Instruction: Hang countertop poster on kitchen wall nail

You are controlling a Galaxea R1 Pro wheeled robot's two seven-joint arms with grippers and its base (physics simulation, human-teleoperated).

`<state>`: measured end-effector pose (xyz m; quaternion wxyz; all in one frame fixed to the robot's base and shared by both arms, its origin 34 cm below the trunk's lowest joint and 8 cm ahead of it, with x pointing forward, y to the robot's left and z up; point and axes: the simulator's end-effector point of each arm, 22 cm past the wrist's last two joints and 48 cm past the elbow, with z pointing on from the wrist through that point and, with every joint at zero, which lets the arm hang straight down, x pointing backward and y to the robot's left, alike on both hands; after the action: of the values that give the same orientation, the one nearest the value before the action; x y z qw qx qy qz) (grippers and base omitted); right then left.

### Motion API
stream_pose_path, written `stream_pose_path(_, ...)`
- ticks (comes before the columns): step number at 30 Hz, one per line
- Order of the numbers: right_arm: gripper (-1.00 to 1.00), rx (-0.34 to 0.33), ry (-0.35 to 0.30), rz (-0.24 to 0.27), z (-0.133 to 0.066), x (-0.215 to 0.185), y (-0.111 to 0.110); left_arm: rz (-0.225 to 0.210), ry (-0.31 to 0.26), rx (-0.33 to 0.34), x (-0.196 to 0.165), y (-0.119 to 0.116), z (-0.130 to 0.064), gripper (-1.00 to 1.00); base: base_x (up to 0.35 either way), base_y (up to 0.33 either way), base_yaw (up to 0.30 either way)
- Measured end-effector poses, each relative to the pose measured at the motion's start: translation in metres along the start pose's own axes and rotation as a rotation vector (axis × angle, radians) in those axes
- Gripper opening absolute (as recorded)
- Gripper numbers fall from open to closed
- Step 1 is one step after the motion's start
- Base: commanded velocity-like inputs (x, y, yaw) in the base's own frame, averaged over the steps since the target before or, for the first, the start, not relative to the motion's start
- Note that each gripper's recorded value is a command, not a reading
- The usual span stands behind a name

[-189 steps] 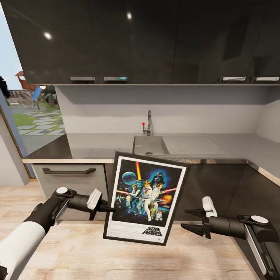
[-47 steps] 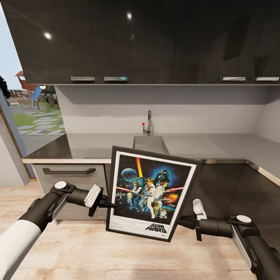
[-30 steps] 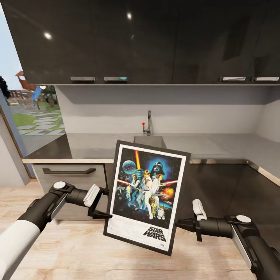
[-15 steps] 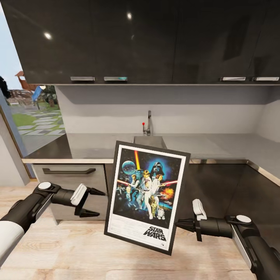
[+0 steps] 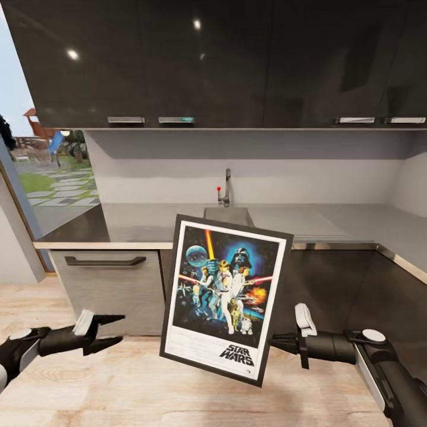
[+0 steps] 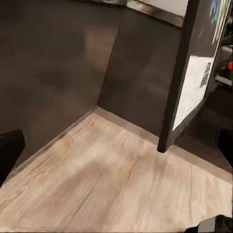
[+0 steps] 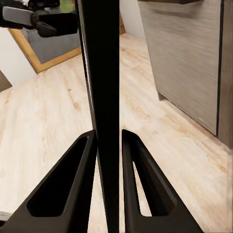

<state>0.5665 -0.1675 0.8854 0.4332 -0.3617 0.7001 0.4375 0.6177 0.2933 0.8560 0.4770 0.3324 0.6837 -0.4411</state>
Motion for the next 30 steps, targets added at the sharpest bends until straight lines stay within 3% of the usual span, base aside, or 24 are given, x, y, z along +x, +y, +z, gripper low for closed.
stream_pose_path(2, -1.00, 0.002, 0.001, -0.009, -0.001, 0.001, 0.000, -0.002, -0.056, -0.088, 0.019, 0.009, -0.017, 1.00, 0.000, 0.000, 0.000)
stream_pose_path(4, -1.00, 0.002, 0.002, -0.012, -0.001, 0.001, 0.000, -0.010, -0.060, -0.113, 0.037, 0.005, -0.022, 1.00, 0.000, 0.000, 0.000)
stream_pose_path(7, -1.00, 0.003, 0.006, -0.015, -0.001, 0.002, 0.000, -0.109, -0.045, -0.151, 0.108, -0.026, -0.034, 1.00, 0.000, 0.000, 0.000)
stream_pose_path(12, -1.00, 0.004, 0.009, -0.012, -0.001, 0.005, 0.000, -0.246, -0.214, -0.304, 0.152, -0.050, -0.052, 1.00, 0.000, 0.000, 0.000)
stream_pose_path(17, -1.00, 0.004, 0.009, -0.009, -0.001, 0.006, 0.000, -0.330, -0.314, -0.405, 0.175, -0.063, -0.058, 1.00, 0.000, 0.000, 0.000)
stream_pose_path(18, -1.00, 0.005, 0.009, -0.009, -0.001, 0.006, 0.000, -0.340, -0.318, -0.425, 0.179, -0.062, -0.059, 1.00, 0.000, 0.000, 0.000)
stream_pose_path(23, -1.00, 0.015, 0.000, -0.009, -0.004, 0.004, -0.002, -0.420, -0.282, -0.691, 0.217, -0.029, -0.081, 1.00, 0.000, 0.000, 0.000)
stream_pose_path(26, -1.00, 0.031, -0.011, -0.009, -0.009, 0.001, -0.006, -0.440, -0.269, -0.739, 0.227, -0.026, -0.087, 1.00, 0.000, 0.000, 0.000)
stream_pose_path(30, -1.00, 0.041, -0.018, -0.009, -0.012, -0.001, -0.009, -0.446, -0.265, -0.753, 0.230, -0.026, -0.089, 1.00, 0.000, 0.000, 0.030)
